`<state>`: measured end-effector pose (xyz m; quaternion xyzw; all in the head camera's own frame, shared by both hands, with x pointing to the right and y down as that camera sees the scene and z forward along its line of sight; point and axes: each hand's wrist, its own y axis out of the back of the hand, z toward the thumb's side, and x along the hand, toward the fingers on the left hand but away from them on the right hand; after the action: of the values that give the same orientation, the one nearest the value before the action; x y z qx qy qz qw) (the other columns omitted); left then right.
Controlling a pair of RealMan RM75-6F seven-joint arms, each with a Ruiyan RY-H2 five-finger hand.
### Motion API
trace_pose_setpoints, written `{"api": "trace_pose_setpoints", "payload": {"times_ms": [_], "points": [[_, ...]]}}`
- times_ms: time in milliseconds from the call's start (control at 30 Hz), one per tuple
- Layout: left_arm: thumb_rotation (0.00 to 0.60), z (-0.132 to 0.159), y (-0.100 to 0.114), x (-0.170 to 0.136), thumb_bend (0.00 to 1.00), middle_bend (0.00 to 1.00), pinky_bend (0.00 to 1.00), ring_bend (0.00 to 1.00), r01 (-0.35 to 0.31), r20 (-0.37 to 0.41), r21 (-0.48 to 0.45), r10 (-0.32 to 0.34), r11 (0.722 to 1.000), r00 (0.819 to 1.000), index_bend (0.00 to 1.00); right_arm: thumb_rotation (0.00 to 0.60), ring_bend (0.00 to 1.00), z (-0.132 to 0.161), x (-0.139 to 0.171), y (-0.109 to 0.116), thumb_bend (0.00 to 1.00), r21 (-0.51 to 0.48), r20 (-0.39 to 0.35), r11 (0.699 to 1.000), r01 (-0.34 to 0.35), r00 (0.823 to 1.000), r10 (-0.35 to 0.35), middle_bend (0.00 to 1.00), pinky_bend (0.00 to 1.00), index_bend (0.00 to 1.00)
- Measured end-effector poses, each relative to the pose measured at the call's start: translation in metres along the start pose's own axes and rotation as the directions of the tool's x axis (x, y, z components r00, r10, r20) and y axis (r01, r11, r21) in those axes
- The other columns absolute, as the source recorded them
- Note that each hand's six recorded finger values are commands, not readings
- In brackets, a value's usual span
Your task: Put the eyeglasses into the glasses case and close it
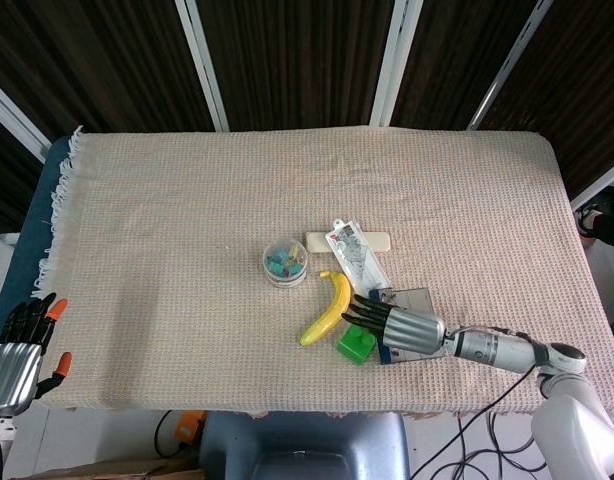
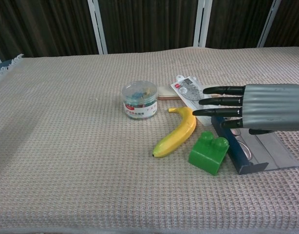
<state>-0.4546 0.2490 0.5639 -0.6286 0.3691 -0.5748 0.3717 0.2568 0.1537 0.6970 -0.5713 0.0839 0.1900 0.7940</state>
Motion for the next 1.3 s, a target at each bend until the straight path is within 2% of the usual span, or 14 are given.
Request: {"api": "trace_pose_setpoints", "payload": {"times_ms": [267, 533, 800, 1033, 1300], "points": [[0.600, 0.000, 0.000, -0.001, 0.41, 0.00, 0.03, 0.00, 0.000, 0.002, 0.000, 0.000, 1.000, 1.000, 0.00, 0.600, 0.00, -0.017, 0.015, -0.001, 0.20, -0.082, 0.119, 0.997, 0.001, 0.993, 0.009, 0.13, 0.00, 0.41], [0.600, 0.001, -0.002, 0.000, 0.41, 0.00, 0.04, 0.00, 0.006, 0.004, 0.004, -0.006, 1.000, 1.000, 0.00, 0.600, 0.00, -0.029, 0.039, -0.010, 0.18, -0.214, 0.225, 0.977, -0.020, 0.972, 0.069, 0.13, 0.00, 0.42], [0.600, 0.003, -0.004, 0.002, 0.41, 0.00, 0.04, 0.00, 0.009, 0.005, 0.012, -0.009, 1.000, 1.000, 0.00, 0.600, 0.00, -0.032, 0.060, -0.021, 0.18, -0.314, 0.222, 0.947, -0.066, 0.965, 0.141, 0.13, 0.00, 0.48], [0.600, 0.005, -0.006, 0.003, 0.41, 0.00, 0.04, 0.00, 0.014, 0.007, 0.016, -0.014, 1.000, 1.000, 0.00, 0.600, 0.00, -0.028, 0.083, -0.032, 0.19, -0.280, 0.138, 0.942, -0.183, 0.964, 0.228, 0.13, 0.00, 0.55], [0.600, 0.006, -0.006, 0.002, 0.41, 0.00, 0.04, 0.00, 0.011, 0.009, 0.017, -0.011, 1.000, 1.000, 0.00, 0.600, 0.00, -0.015, 0.084, -0.035, 0.19, -0.321, 0.142, 0.929, -0.183, 0.961, 0.238, 0.13, 0.00, 0.57]]}}
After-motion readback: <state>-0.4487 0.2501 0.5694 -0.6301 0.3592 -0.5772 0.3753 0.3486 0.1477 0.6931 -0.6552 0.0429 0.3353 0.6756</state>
